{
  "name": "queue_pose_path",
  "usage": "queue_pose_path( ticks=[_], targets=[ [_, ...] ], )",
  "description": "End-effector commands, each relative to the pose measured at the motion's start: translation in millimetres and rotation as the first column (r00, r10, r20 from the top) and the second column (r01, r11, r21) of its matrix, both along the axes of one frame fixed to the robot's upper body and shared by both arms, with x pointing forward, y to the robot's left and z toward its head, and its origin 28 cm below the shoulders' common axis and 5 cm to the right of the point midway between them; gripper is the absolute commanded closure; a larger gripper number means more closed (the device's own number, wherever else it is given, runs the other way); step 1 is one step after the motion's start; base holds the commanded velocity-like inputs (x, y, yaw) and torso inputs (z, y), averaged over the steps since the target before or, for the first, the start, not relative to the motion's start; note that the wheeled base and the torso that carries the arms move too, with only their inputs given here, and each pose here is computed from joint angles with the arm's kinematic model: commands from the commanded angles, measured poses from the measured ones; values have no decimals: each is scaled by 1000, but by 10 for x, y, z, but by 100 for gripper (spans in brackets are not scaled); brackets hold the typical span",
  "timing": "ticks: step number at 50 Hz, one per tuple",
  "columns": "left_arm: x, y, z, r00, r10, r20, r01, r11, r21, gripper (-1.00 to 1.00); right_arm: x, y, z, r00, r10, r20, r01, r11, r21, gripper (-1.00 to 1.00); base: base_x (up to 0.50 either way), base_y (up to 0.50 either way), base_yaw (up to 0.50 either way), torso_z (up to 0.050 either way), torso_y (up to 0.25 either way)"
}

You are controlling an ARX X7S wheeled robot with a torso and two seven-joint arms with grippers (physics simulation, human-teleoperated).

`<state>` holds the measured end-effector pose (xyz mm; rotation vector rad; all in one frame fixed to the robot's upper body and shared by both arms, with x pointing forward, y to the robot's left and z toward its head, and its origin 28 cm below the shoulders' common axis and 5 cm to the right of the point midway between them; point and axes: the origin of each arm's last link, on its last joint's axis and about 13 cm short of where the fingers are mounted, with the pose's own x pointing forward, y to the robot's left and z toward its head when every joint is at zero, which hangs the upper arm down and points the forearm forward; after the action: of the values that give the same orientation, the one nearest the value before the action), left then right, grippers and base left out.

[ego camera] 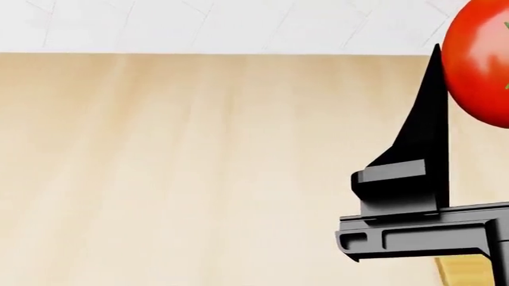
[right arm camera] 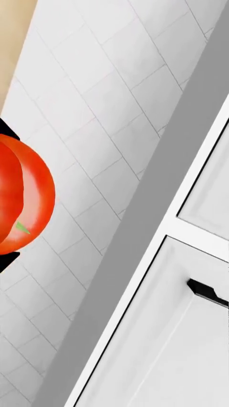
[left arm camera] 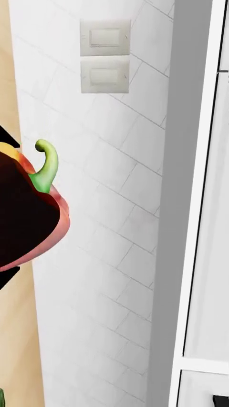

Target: Place the avocado, onion, tomato and bell pepper on the cutting board.

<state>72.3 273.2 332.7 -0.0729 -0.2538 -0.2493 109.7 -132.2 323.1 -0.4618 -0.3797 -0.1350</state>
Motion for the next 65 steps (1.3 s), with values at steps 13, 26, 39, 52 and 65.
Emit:
queue_pose_path(
  ticks=[13,26,39,52,65],
  targets=[
    [-9,3,10,1000,3,-1,-3,1000,-18,100,4,-9,-16,1000,-5,7,5,1000,-12,100,-1,-500,0,0,0],
    [-11,5,12,1000,3,3,-3,1000,-19,100,4,-12,-24,1000,-5,5,5,1000,-14,100,-1,-500,0,0,1],
    [-12,5,22,1000,0,6,0,1000,-18,100,12,-1,-19,1000,3,3,-2,1000,-17,100,-1,-500,0,0,0],
    [-12,14,19,1000,3,6,-3,1000,-17,100,11,6,-20,1000,10,0,-10,1000,-16,100,-1,-500,0,0,1],
    [108,54,34,1000,13,-27,-13,1000,-2,100,13,-39,113,975,205,-89,-193,972,134,100,0,-169,0,1,0]
  ],
)
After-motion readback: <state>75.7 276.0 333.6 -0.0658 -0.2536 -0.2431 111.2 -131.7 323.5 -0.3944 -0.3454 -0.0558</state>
